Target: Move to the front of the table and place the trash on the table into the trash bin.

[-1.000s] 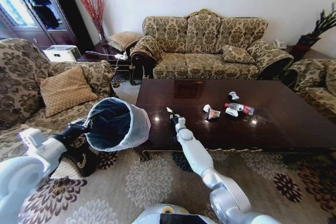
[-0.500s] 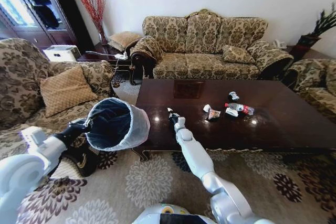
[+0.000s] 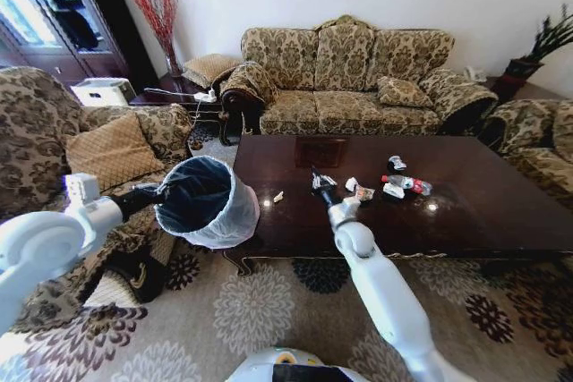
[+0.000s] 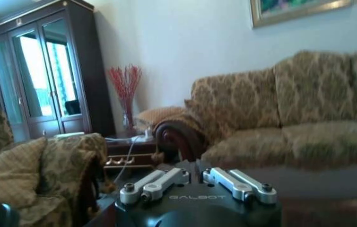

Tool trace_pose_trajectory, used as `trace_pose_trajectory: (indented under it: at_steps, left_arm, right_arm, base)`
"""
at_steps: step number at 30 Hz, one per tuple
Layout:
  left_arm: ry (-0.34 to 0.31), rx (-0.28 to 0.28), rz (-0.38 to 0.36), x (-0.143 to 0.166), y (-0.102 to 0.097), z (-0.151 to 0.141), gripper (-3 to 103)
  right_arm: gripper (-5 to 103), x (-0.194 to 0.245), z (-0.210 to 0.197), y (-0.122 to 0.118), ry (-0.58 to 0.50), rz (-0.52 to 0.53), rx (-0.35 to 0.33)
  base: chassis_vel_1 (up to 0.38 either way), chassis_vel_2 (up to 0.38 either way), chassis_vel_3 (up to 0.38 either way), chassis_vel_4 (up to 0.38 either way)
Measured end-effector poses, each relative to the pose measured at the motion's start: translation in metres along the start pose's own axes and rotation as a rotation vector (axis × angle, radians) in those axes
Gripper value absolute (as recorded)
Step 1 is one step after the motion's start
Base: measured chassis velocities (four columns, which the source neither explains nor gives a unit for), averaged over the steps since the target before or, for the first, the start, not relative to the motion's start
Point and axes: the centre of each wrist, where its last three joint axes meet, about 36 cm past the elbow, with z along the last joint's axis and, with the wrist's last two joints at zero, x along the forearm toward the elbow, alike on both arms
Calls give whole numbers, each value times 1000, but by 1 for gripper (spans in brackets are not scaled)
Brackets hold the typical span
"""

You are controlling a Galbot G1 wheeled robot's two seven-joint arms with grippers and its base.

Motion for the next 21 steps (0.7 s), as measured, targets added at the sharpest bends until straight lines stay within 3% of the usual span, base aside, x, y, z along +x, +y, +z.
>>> trace_pose_trajectory:
  at_steps: [4,6,8,11,15,17,18,20,21]
  left_arm:
    - [-25,22,-14,5,-3,10,0]
    - [-72,44,-30,8,-4,14,0]
    - [-90,54,-35,9,-4,15,0]
    - [-178,119,-55,10,-3,17,0]
    - [-173,123,-32,10,-5,18,0]
    - [-170,116,-25,10,-6,17,0]
    - [-148,84,-5,11,-5,15,0]
    - [-139,62,-4,11,-4,14,0]
    - [-130,38,-4,11,-3,13,0]
  right_arm:
    - [13,-10,17,29,26,4,-72]
    - [28,-27,28,53,50,-1,-107]
    - [28,-33,31,58,58,-1,-112]
    - [45,-63,39,73,89,4,-120]
    - [61,-87,47,65,118,29,-81]
    - [61,-91,50,62,124,34,-69]
    - [72,-100,58,52,145,54,-40]
    - [72,-105,64,46,165,76,-22]
    - [78,-110,71,38,184,99,-2]
  base:
    - [0,0,0,0]
    - [0,0,0,0]
    - [0,0,0,0]
    - [0,0,0,0]
    - [0,0,0,0]
    - [0,0,0,0]
    - [0,0,0,0]
    - [0,0,0,0]
    - [0,0,0,0]
